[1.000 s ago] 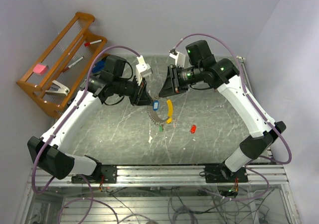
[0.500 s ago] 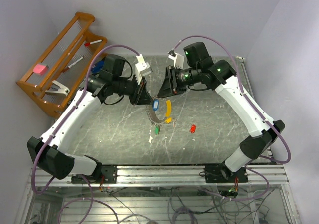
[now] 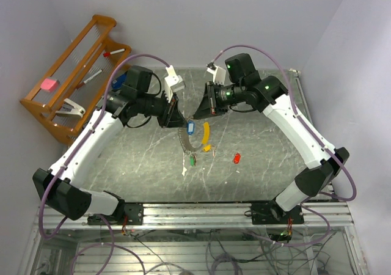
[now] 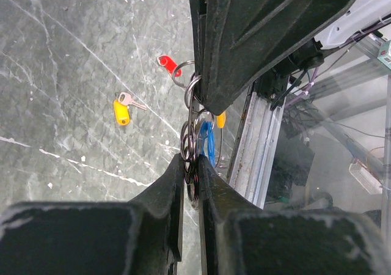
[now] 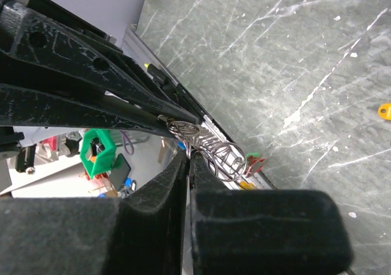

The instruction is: Put the keys on the keyring

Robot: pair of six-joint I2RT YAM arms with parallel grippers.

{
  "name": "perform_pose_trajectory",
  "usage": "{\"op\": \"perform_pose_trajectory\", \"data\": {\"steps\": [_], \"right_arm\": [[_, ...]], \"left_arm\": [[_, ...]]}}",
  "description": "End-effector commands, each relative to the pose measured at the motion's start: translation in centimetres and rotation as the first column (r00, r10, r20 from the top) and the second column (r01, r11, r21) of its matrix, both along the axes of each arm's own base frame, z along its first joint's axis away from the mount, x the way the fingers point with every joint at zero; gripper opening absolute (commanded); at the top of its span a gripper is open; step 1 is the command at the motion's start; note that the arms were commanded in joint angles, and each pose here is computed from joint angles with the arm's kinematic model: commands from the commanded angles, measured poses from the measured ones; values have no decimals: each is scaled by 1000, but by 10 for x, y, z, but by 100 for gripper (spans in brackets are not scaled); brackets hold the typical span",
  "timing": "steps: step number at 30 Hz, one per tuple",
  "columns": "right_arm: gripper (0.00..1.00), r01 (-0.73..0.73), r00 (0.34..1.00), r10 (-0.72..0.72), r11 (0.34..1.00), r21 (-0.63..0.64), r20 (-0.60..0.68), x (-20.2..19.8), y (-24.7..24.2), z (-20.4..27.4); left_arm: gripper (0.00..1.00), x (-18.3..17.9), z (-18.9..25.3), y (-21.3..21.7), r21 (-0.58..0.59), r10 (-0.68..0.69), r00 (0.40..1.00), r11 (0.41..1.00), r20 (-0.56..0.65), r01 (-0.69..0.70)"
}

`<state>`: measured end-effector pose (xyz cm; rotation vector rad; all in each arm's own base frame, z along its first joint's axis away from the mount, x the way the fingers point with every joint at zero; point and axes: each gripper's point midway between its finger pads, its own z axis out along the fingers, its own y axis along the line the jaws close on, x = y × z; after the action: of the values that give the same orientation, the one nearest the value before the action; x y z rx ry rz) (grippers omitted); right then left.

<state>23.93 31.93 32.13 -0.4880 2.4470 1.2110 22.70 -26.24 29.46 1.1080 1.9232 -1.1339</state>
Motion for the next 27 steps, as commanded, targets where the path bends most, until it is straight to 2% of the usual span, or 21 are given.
{"op": "perform_pose_trajectory", "data": {"steps": [1, 9, 16, 20, 27], "right_arm": [[0, 32, 999, -32, 999, 8, 38, 5, -1, 3], [0, -12, 1000, 10, 995, 96, 22, -2, -1, 25], [0, -46, 994, 60, 988, 148, -92, -12, -22, 26], [0, -102, 970, 148, 969, 226, -195, -35, -22, 23], [0, -117, 924, 219, 942, 314, -313, -55, -21, 21]], "left_arm": [[7, -2, 27, -3, -57, -19, 998, 998, 55, 22], [7, 1, 20, 6, -6, -5, 995, 1000, 101, 6], [7, 3, 11, 16, 98, -80, 979, 993, 185, 63], [7, 10, 3, 22, 165, -130, 962, 982, 239, 92], [7, 10, 2, 19, 167, -174, 952, 977, 253, 134]]}}
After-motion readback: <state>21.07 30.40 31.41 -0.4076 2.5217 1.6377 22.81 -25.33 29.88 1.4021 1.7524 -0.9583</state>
